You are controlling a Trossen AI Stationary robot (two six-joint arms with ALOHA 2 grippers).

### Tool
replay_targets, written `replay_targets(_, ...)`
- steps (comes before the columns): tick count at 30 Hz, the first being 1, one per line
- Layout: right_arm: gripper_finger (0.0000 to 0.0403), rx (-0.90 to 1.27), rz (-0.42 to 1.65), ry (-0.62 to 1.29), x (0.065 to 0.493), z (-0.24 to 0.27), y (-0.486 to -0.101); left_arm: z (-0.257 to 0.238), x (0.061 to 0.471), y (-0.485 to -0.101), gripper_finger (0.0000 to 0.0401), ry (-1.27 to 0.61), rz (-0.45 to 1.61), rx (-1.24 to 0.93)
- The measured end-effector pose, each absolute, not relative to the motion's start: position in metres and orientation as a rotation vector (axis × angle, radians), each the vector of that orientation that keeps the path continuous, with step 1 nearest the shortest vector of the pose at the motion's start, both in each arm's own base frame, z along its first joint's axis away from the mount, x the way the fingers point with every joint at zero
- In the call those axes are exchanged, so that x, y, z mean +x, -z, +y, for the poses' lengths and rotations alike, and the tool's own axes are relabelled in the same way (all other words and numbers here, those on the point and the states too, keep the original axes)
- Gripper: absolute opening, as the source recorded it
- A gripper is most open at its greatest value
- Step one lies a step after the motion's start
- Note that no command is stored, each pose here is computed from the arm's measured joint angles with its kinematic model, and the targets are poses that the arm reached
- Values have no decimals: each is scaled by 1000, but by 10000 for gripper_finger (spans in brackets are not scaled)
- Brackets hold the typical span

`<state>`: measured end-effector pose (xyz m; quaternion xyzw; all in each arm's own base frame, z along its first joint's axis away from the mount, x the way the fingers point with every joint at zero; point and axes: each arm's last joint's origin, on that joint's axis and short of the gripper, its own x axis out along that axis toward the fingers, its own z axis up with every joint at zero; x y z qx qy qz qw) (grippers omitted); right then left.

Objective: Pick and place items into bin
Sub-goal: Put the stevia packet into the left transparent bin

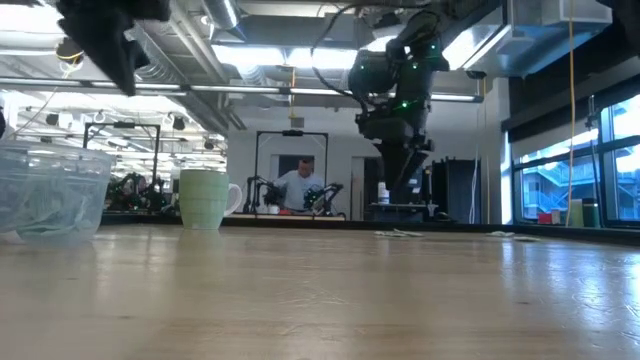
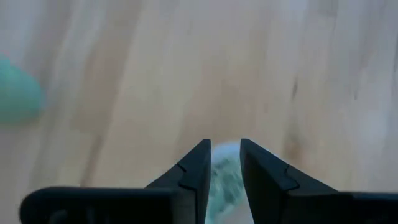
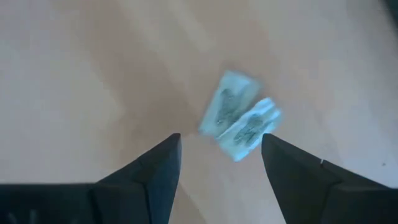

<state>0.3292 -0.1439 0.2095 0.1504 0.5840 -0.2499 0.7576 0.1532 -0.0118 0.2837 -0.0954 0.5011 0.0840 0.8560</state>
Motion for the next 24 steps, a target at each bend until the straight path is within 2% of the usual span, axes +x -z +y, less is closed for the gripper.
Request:
replay_targets(5, 221, 420, 1187, 653, 324, -171, -208, 4, 146, -295, 81, -197, 947, -143)
replay_targets(18, 155, 440, 1363, 685, 329, -188, -149, 29, 142, -302, 81, -260, 872, -84)
replay_targets(24, 135, 451, 1381, 695, 330, -189, -139, 32, 141, -302, 81, -280, 872, -88)
